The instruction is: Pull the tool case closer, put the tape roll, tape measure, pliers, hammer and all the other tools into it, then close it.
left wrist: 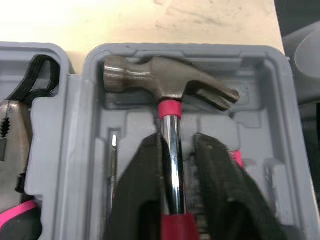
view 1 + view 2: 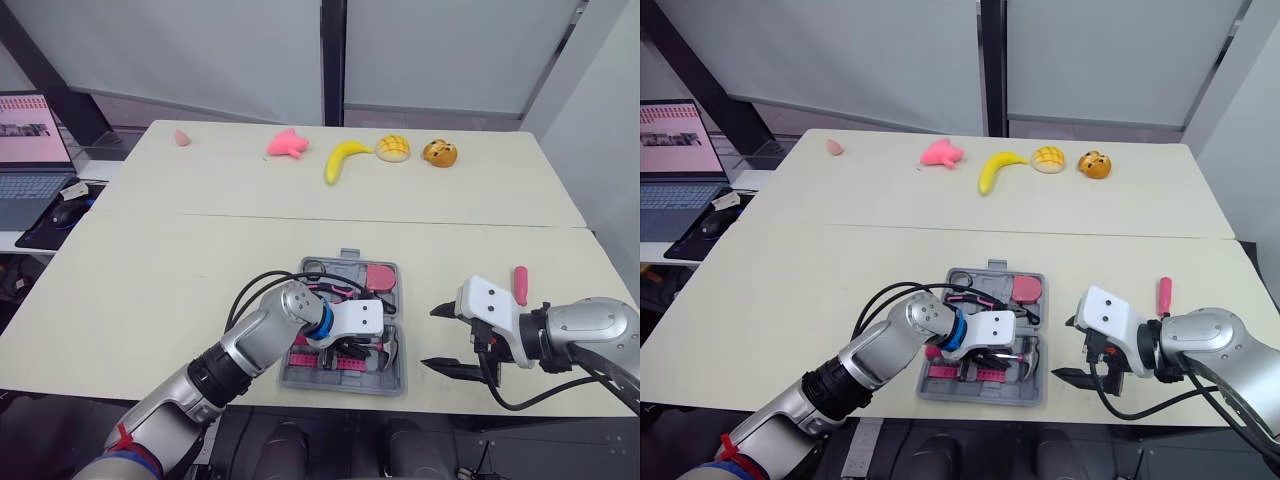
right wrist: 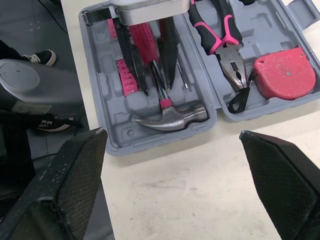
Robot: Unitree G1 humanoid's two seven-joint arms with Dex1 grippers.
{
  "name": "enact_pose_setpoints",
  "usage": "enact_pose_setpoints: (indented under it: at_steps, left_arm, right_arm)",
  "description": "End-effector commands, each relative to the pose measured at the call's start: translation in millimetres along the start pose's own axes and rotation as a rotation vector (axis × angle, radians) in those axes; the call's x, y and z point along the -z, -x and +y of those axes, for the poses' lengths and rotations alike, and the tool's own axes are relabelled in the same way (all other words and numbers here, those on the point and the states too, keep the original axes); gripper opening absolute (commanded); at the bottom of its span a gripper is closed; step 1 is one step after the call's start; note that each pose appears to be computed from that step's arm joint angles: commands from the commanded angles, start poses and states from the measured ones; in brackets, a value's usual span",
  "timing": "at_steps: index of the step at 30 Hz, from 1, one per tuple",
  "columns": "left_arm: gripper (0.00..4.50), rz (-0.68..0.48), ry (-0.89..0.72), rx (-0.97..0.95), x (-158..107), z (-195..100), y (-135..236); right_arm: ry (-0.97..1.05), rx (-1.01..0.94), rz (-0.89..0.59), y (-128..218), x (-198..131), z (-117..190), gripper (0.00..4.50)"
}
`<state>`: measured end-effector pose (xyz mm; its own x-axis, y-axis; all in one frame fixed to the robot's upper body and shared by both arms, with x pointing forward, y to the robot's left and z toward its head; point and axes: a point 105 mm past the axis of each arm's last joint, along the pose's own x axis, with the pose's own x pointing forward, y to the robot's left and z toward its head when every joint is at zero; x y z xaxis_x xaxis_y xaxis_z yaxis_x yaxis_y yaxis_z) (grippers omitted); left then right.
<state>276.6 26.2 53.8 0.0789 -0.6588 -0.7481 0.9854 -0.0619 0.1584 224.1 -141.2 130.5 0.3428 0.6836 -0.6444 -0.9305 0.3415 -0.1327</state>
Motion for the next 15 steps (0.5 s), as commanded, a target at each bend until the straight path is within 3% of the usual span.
enact_pose_setpoints:
  at_steps: [1,8,11,15]
  left_arm:
    - [2.48,-0.036,-0.004,-0.033,-12,7,17]
    - [2.48,-0.146,-0.099,-0.010,-27,12,40]
    - [1.85,-0.158,-0.121,0.009,-18,16,47]
    - [0.61,-0.145,-0.122,0.057,-6,16,47]
  right_arm:
    - [0.042,0.020,-0.023,7,-11,-1,4.50]
    - [0.044,0.023,-0.034,7,-13,-2,4.50]
    - [0.047,0.025,-0.035,7,-14,-3,4.50]
    - [0.049,0.026,-0.035,7,-15,-4,4.50]
